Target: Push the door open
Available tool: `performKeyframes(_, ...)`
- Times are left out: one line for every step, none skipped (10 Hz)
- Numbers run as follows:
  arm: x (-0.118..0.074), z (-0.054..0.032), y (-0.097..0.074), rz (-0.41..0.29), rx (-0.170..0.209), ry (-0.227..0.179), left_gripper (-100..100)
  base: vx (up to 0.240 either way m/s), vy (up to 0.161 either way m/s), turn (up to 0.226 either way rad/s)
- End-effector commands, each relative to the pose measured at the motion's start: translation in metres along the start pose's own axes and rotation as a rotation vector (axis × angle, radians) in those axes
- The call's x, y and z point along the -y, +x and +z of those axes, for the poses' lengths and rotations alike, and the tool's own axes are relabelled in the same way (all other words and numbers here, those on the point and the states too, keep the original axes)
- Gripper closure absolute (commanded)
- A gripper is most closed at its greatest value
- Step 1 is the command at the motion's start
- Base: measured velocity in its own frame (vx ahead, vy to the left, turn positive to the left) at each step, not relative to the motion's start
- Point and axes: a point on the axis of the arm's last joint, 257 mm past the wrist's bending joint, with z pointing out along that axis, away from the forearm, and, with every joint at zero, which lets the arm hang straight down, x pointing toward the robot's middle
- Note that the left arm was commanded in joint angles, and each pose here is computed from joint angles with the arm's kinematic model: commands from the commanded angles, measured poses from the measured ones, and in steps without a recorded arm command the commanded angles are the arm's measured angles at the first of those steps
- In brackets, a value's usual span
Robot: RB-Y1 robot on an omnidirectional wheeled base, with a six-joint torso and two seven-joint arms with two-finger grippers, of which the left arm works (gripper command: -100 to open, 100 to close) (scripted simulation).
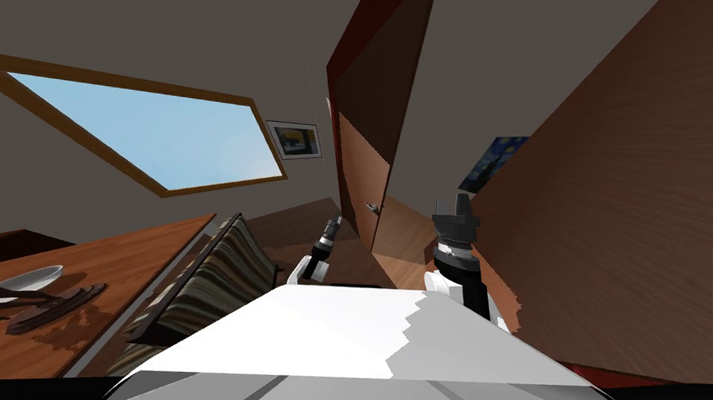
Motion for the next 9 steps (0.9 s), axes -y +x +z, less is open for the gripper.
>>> performKeyframes(-0.012,-0.0024,0.013,-0.021,-0.026,-0.017,-100,0.078,0.037,-0.041)
performKeyframes(-0.018,-0.0033,0.02,-0.033,-0.042,-0.027,-100,0.087,0.024,-0.041)
performKeyframes(-0.024,-0.0044,0.028,-0.044,-0.058,-0.037,-100,0.101,0.026,-0.031)
performKeyframes(-0.031,-0.0057,0.035,-0.056,-0.074,-0.047,-100,0.107,0.041,-0.031)
performKeyframes(-0.037,-0.0072,0.043,-0.067,-0.09,-0.057,-100,0.105,0.04,-0.036)
performKeyframes(-0.043,-0.0088,0.05,-0.078,-0.106,-0.067,-100,0.101,0.029,-0.037)
performKeyframes(-0.049,-0.0105,0.058,-0.089,-0.122,-0.077,-100,0.095,0.041,-0.031)
performKeyframes(-0.054,-0.0124,0.065,-0.099,-0.138,-0.086,-100,0.093,0.034,-0.039)
performKeyframes(-0.06,-0.0144,0.072,-0.11,-0.153,-0.096,-100,0.098,0.029,-0.031)
